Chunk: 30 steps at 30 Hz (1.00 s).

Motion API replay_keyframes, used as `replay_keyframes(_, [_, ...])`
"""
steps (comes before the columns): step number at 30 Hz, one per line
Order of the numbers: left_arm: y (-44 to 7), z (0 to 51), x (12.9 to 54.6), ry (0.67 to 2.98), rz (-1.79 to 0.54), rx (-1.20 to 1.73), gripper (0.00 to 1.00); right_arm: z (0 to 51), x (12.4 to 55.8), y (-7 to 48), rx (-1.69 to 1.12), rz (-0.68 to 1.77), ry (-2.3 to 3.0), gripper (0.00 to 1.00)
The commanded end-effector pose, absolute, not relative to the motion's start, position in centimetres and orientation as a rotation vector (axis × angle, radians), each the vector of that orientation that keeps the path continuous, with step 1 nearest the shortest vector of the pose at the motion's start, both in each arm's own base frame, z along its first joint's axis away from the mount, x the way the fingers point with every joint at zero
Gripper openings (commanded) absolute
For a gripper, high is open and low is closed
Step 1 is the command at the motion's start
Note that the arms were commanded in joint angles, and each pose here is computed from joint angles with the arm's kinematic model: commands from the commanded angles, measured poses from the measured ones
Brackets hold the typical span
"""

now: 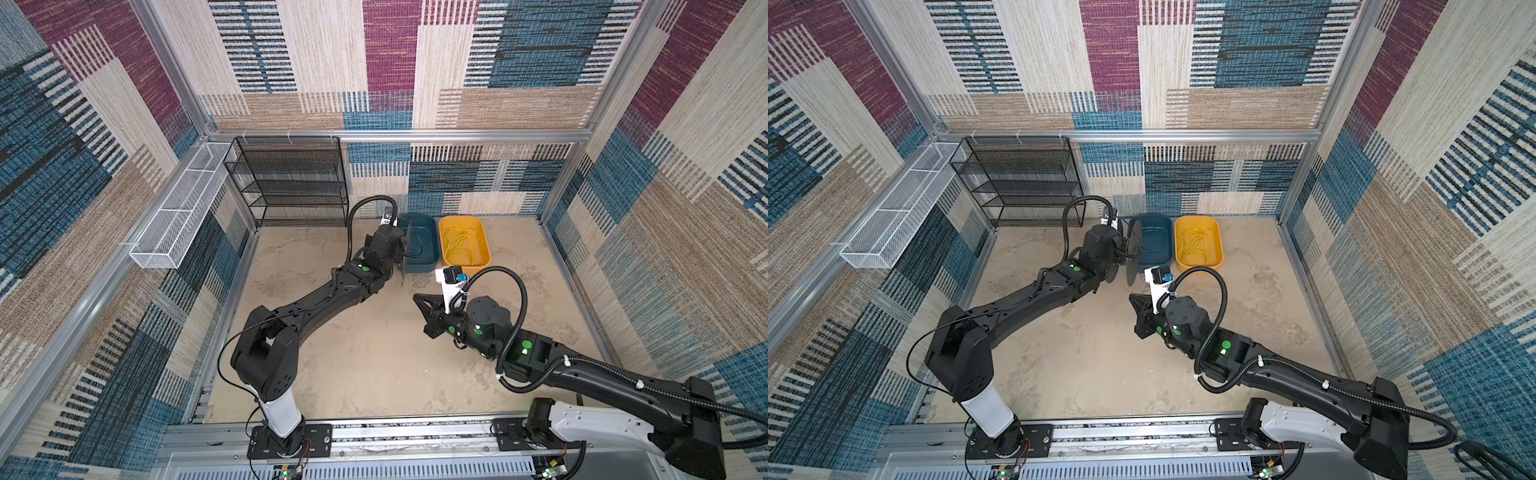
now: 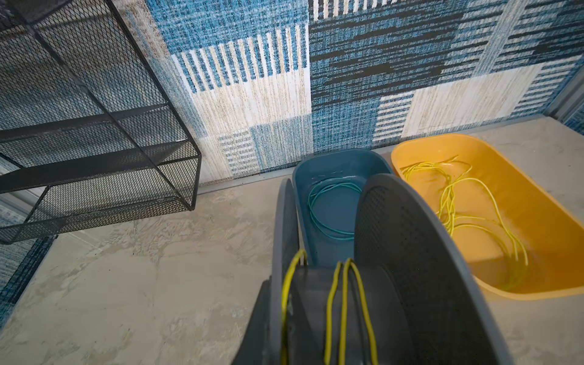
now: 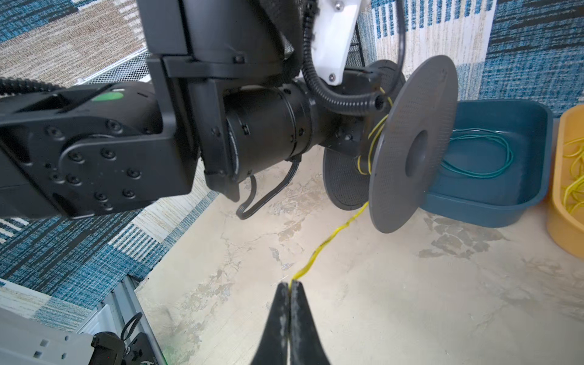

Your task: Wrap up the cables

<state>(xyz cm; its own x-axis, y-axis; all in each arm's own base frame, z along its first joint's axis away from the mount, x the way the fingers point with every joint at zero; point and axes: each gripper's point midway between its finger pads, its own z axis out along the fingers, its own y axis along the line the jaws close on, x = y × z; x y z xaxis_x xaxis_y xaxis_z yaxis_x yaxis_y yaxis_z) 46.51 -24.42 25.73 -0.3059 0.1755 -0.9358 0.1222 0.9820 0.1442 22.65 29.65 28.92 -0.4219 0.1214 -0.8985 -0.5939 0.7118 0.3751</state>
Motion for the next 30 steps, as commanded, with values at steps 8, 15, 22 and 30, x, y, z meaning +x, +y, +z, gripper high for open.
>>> replay_keyframes(8, [-22.2, 24.8, 43.9, 1.836, 0.151, 0.191, 0.00, 33.8, 22.9, 29.7, -0.356, 1.004, 1.687, 0.00])
replay_keyframes(15, [-21.6, 22.9, 40.6, 1.856, 0.121, 0.227, 0.00, 33.7, 23.4, 28.4, -0.338, 1.001, 1.690, 0.00])
replay_keyframes(22, [-21.4, 22.0, 37.8, 1.844, 0.081, 0.294, 0.00, 31.9, 23.9, 28.0, -0.355, 0.960, 1.738, 0.00])
replay_keyframes(30, [-19.9, 22.2, 36.1, 1.751, 0.141, 0.318, 0.00, 31.4, 23.7, 27.6, -0.396, 0.961, 1.783, 0.00])
